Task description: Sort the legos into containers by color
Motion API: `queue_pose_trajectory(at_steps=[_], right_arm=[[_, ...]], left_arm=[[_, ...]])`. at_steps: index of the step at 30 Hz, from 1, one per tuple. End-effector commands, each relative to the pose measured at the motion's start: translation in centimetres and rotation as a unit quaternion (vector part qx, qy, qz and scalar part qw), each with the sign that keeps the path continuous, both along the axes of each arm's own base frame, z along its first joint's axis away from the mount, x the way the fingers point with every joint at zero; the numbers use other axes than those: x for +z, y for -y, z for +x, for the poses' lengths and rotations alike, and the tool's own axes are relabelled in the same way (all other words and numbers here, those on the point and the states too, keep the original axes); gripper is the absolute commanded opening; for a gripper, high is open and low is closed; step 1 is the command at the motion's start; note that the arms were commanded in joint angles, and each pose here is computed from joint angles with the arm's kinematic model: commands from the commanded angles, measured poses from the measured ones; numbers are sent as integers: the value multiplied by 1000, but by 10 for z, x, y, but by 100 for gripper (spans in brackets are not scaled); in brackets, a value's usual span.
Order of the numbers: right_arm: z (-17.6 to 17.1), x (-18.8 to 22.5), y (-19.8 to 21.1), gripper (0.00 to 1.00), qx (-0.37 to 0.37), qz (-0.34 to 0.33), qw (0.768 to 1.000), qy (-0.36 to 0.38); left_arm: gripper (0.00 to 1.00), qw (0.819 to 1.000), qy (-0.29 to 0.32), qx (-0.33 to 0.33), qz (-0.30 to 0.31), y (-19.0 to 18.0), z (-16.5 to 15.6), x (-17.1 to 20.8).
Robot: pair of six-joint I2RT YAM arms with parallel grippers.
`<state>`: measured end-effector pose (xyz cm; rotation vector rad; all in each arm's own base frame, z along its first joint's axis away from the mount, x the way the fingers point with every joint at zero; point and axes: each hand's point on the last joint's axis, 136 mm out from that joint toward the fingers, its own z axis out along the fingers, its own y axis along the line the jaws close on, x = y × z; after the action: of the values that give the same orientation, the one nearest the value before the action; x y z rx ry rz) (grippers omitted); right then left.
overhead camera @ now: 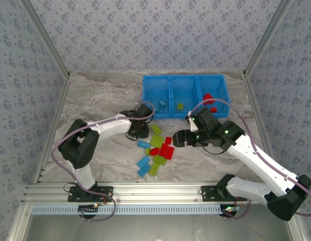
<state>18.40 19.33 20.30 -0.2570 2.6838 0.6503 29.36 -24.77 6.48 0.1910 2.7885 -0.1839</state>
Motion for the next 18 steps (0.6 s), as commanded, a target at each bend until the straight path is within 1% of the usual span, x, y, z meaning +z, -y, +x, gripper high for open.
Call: queue_pose_trajectory(at_steps=[1, 3, 4, 7, 9, 11, 15, 17, 18], right_arm=[[6, 6, 6, 85, -23, -3, 1000, 14], [8, 8, 8, 85, -29, -4, 999, 21], [10, 9, 10, 85, -33, -3, 999, 24], [11, 13, 11, 85, -44, 4, 999, 25], [9, 14, 11, 85, -48, 12, 998, 24], [6, 16, 12, 85, -47, 15, 998, 26], [0, 17, 19, 85, -66, 20, 997, 19], [-2, 19, 22, 85, -71, 21, 997, 20], [-3, 20, 23, 85, -72, 22, 997, 21]], left_arm=[[26, 991, 123, -49, -30, 28, 11, 102], [26, 984, 162, -55, -49, 40, 20, 132], [26, 981, 180, -54, -49, 43, 29, 142], [26, 974, 218, -51, -14, 49, 59, 153], [26, 974, 220, -47, -10, 56, 80, 152], [27, 976, 213, -39, -22, 65, 99, 143], [28, 980, 197, -26, -15, 79, 133, 118], [32, 981, 192, -19, -13, 82, 145, 111], [37, 981, 192, -15, -13, 82, 151, 109]])
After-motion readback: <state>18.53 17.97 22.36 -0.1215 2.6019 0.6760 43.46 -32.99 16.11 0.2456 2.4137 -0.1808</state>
